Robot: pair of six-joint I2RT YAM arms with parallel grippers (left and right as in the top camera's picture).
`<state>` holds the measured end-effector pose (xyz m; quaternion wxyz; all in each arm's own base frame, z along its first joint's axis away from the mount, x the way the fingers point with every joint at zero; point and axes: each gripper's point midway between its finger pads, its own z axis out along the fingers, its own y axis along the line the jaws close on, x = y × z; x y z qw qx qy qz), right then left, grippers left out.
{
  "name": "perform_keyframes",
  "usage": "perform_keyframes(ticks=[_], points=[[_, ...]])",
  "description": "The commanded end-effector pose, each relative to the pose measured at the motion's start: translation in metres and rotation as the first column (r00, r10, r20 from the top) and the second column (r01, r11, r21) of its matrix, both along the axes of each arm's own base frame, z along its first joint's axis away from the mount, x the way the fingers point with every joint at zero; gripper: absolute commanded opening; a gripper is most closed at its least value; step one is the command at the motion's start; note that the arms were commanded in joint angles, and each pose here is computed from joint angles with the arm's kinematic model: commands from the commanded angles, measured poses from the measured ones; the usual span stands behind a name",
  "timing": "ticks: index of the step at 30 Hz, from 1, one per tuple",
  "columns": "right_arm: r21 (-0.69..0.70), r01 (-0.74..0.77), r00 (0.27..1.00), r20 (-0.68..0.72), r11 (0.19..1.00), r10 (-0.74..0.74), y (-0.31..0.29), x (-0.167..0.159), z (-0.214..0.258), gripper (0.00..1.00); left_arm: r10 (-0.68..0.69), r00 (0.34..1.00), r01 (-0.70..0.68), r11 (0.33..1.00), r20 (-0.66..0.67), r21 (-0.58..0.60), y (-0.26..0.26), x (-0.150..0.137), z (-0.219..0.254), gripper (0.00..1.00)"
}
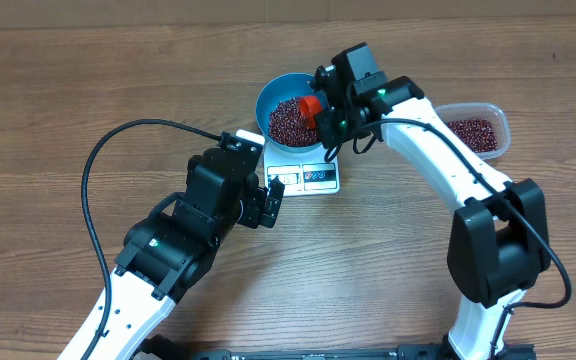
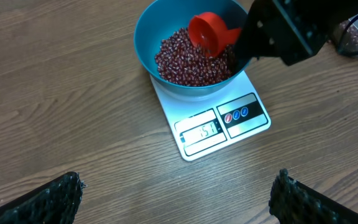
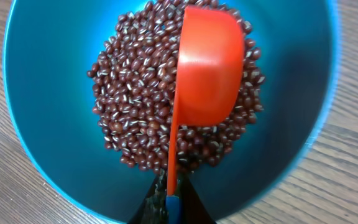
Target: Scoop item into bowl and weigh 150g on scale
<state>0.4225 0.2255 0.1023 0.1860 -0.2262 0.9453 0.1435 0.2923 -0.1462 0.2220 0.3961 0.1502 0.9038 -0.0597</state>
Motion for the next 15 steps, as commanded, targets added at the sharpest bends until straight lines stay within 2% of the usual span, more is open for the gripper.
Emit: perform_keyframes(ticks=[1,10,15], points=[[0.004,-0.024,0.999,0.029,1.000,0.023,0.012,0.002,0.008,0.03,0.006,1.000,-0.006,1.000,0.001,0.008,0.000,0.001,-0.002,1.00],[0.003,-0.023,0.999,0.027,1.000,0.023,0.011,-0.001,0.012,0.03,0.006,1.000,-0.006,1.000,0.001,0.008,0.000,0.001,-0.002,1.00],[0.029,-0.020,0.997,0.082,0.999,0.018,0.010,-0.001,0.039,0.03,0.006,1.000,-0.006,1.000,0.001,0.008,0.000,0.001,-0.002,0.99]])
